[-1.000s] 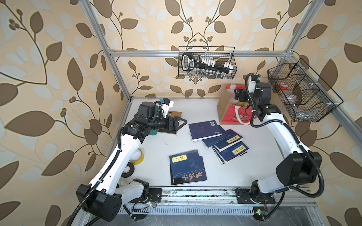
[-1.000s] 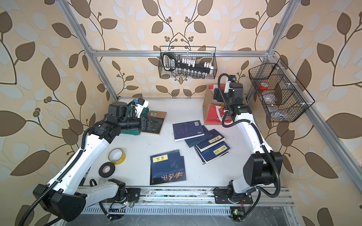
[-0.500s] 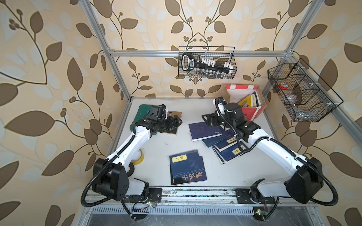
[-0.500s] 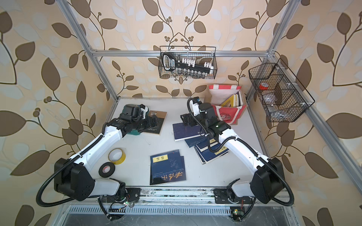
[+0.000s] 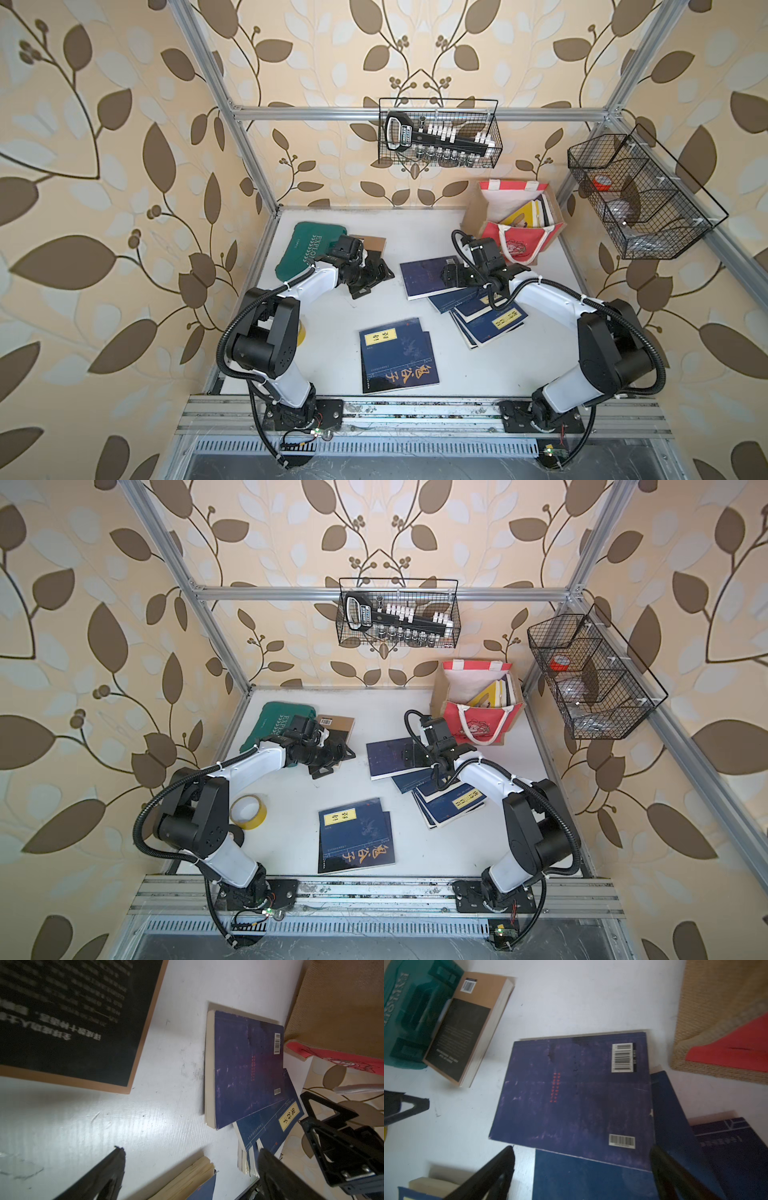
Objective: Put the books into the canvas bag
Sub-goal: Pick up the book from the book.
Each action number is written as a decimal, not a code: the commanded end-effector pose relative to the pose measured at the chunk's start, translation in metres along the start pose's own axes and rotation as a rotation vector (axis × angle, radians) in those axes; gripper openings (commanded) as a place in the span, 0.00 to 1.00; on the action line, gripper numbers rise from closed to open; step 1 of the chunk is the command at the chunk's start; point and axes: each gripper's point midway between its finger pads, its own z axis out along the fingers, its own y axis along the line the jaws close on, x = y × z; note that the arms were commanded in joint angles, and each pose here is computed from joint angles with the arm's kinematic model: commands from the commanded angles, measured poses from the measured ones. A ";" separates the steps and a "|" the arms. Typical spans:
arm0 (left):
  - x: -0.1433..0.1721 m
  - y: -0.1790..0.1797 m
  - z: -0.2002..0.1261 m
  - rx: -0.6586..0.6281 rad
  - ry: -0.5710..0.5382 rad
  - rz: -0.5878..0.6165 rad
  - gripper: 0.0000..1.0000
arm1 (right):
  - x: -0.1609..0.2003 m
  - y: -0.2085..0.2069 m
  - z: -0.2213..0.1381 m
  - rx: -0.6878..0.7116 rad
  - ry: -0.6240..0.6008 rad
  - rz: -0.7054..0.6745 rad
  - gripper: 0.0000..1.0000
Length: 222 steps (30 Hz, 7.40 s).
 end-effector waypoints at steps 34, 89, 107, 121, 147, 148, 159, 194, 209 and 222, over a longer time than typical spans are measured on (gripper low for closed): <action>0.047 -0.013 0.077 0.128 0.166 -0.087 0.99 | 0.049 -0.006 0.052 -0.121 0.128 0.031 0.98; -0.012 -0.013 0.055 0.203 -0.069 -0.086 0.02 | 0.053 0.030 0.055 -0.190 0.140 -0.096 0.98; -0.014 -0.084 -0.051 0.206 -0.137 0.113 0.00 | 0.006 0.122 -0.057 -0.221 -0.413 -0.533 0.98; 0.012 -0.133 -0.130 0.301 -0.169 0.178 0.00 | 0.005 0.190 -0.082 -0.174 -0.606 -0.767 0.93; 0.036 -0.158 -0.152 0.356 -0.159 0.218 0.00 | -0.008 0.220 -0.055 -0.093 -0.551 -0.730 0.19; 0.036 -0.158 -0.152 0.357 -0.159 0.219 0.00 | -0.003 0.222 -0.056 -0.123 -0.544 -0.743 0.15; 0.030 -0.175 -0.177 0.391 -0.222 0.334 0.72 | -0.002 0.210 -0.100 -0.536 -0.498 -0.602 0.00; 0.065 -0.161 -0.207 0.713 0.014 0.551 0.98 | -0.016 0.205 -0.215 -1.247 -0.361 -0.461 0.00; 0.087 -0.171 -0.227 0.803 -0.047 0.702 0.29 | -0.027 0.211 -0.205 -1.275 -0.189 -0.342 0.08; 0.096 -0.167 -0.224 0.782 -0.013 0.732 0.13 | -0.033 0.218 -0.223 -1.331 -0.138 -0.350 0.55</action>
